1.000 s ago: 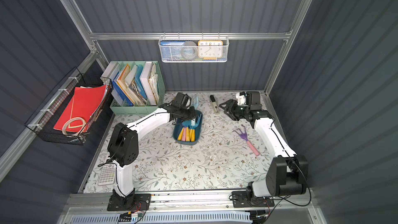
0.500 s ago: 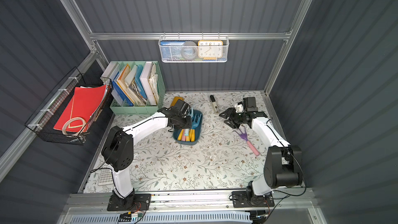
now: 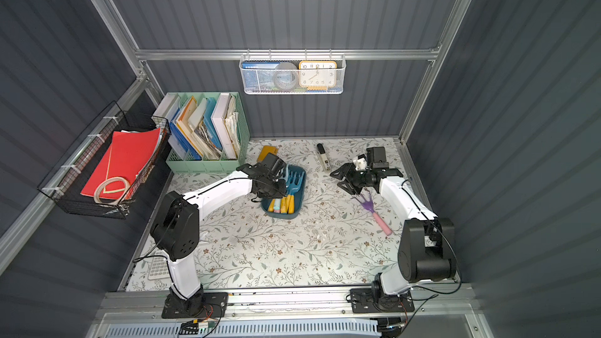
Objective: Put the rake into the storage box
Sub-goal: Place the rake in the storage box, then pick up the rake at the center of the board.
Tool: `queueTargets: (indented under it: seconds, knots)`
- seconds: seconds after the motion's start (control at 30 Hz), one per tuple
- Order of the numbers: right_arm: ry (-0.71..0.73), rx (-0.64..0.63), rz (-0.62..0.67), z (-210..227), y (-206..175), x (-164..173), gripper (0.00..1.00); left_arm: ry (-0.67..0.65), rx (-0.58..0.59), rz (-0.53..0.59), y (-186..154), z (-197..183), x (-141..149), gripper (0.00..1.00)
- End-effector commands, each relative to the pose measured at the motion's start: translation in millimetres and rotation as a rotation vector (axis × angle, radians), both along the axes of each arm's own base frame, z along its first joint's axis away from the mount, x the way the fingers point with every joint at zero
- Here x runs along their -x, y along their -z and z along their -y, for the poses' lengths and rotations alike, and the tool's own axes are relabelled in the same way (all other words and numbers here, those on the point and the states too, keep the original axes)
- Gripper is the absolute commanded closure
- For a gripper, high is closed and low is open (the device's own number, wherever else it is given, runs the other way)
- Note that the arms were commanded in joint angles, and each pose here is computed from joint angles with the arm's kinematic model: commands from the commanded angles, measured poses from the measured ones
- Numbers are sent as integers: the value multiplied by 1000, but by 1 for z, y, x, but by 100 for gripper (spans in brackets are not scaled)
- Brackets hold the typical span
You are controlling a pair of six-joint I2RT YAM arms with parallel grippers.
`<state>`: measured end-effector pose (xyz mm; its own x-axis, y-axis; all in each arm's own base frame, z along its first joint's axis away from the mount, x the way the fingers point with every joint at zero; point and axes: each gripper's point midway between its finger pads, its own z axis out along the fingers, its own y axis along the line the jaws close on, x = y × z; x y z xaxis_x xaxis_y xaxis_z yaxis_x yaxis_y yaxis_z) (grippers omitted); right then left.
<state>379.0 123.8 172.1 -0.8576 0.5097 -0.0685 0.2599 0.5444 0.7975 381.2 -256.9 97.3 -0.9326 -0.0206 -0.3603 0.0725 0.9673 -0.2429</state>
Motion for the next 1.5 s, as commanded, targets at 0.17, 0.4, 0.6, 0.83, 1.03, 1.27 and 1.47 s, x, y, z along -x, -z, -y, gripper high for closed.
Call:
queueTargets:
  seconds: [0.17,0.4,0.6,0.83,1.03,1.27,1.47]
  knots:
    - [-10,-9,-15,-3,5,0,42,19,-60,-48,21,-9,9,100]
    - [-8,-11,-18,-2,5,1,42,14,-71,-70,31,-13,16,100]
    - [-8,-14,-15,-3,5,-1,41,-3,-73,-82,35,-17,20,100]
    - [-10,-18,-15,-3,3,0,41,-8,-113,-5,7,-17,-2,40]
    - [-8,-19,-9,-3,0,-2,41,-20,-173,63,-17,-28,-18,39]
    - [97,139,-74,29,16,3,40,17,-127,124,-40,-18,-30,39]
    - [416,130,-318,109,65,39,34,11,144,228,-88,24,-46,24]
